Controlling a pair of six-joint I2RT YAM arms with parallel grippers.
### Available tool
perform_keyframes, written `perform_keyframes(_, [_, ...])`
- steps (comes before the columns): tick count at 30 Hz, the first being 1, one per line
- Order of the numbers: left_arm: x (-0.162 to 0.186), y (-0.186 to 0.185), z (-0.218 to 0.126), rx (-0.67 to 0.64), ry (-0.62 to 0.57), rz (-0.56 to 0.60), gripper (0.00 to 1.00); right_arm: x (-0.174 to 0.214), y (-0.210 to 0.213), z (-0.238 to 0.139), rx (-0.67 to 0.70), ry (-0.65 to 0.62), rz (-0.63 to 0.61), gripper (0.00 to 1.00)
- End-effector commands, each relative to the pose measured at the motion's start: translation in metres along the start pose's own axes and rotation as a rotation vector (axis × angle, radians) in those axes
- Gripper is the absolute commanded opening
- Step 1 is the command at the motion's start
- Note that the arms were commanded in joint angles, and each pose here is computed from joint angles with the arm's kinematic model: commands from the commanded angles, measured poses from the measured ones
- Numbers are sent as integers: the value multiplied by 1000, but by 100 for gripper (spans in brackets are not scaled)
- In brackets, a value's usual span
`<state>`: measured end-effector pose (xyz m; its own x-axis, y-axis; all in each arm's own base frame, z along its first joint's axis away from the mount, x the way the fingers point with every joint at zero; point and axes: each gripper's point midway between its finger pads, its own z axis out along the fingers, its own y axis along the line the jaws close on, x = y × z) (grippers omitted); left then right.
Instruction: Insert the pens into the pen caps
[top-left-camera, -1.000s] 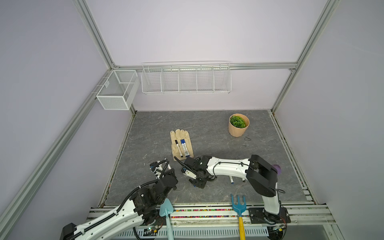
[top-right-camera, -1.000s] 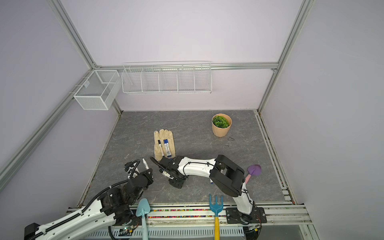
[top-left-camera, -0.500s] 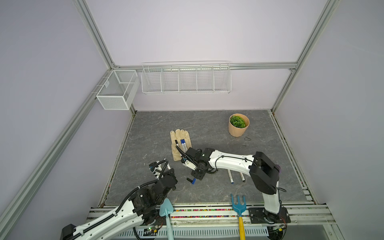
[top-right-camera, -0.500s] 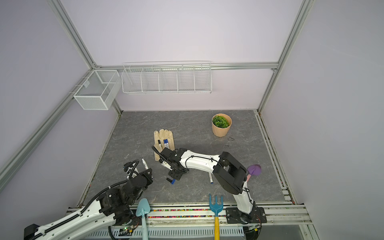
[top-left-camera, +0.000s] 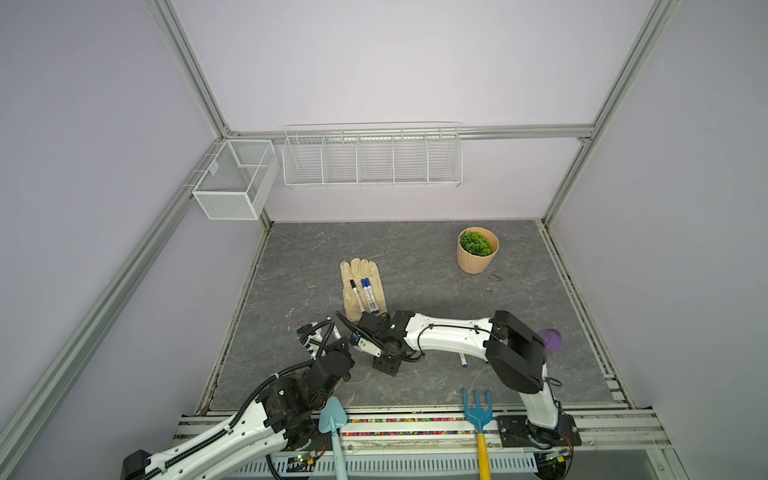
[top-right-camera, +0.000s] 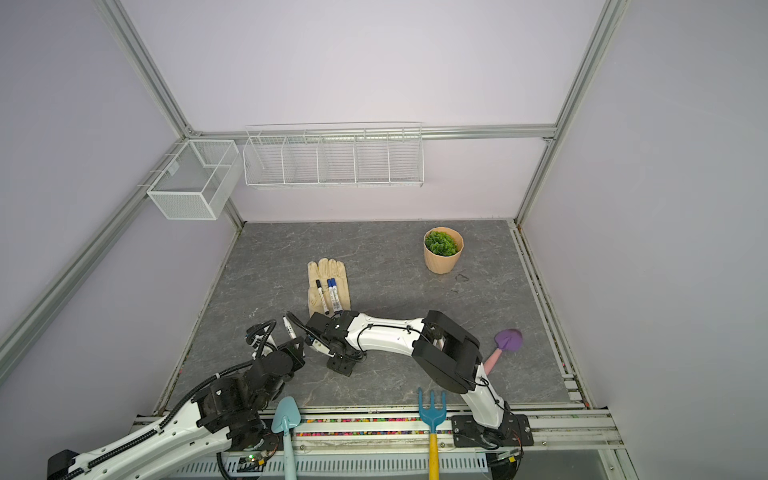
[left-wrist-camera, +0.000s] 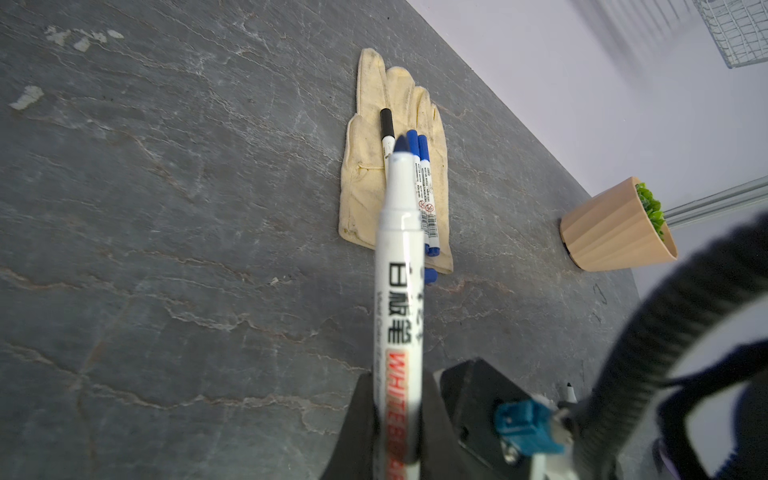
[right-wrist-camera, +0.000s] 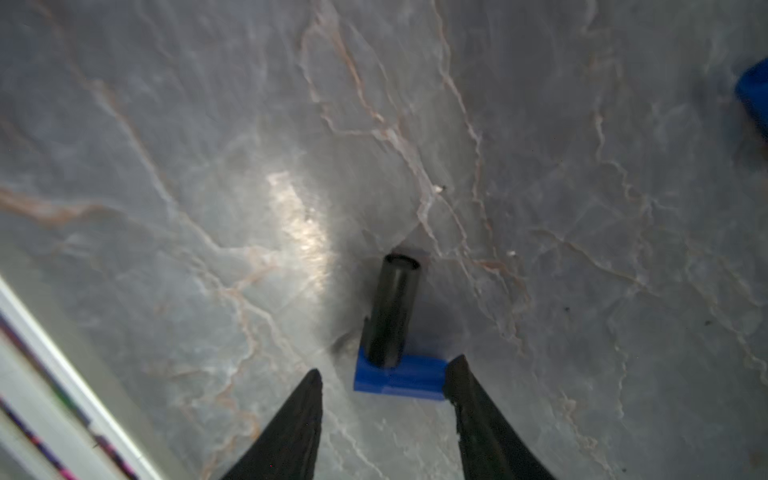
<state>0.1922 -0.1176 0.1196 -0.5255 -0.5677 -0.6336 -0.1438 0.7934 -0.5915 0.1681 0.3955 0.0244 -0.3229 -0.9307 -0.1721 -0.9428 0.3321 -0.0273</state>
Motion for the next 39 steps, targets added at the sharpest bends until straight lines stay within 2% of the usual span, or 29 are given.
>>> perform_keyframes(1, [-1, 11, 0, -35, -16, -1, 0, -2, -15, 4, 80, 0, 5, 53])
perform_keyframes(7, [-2, 11, 0, -39, -19, 2, 0, 15, -25, 2, 117, 19, 31, 54])
perform_keyframes(15, [0, 10, 2, -39, -17, 5, 0, 65, -56, -15, 144, 44, 160, 54])
perform_keyframes(23, [3, 4, 7, -30, -14, 14, 0, 83, -43, -32, 69, -11, 210, 54])
perform_keyframes(28, [4, 2, 8, -24, -6, 17, 0, 76, -52, -22, 48, -12, 248, 52])
perform_keyframes(32, [4, 2, 7, -23, -3, 17, 0, 62, -81, -25, 95, -23, 298, 51])
perform_keyframes(36, [2, 5, 5, -25, -10, 16, 0, 34, -91, -40, 101, -76, 271, 51])
perform_keyframes(39, [1, 7, 4, -29, -15, 10, 0, 11, -89, -44, 47, -104, 247, 51])
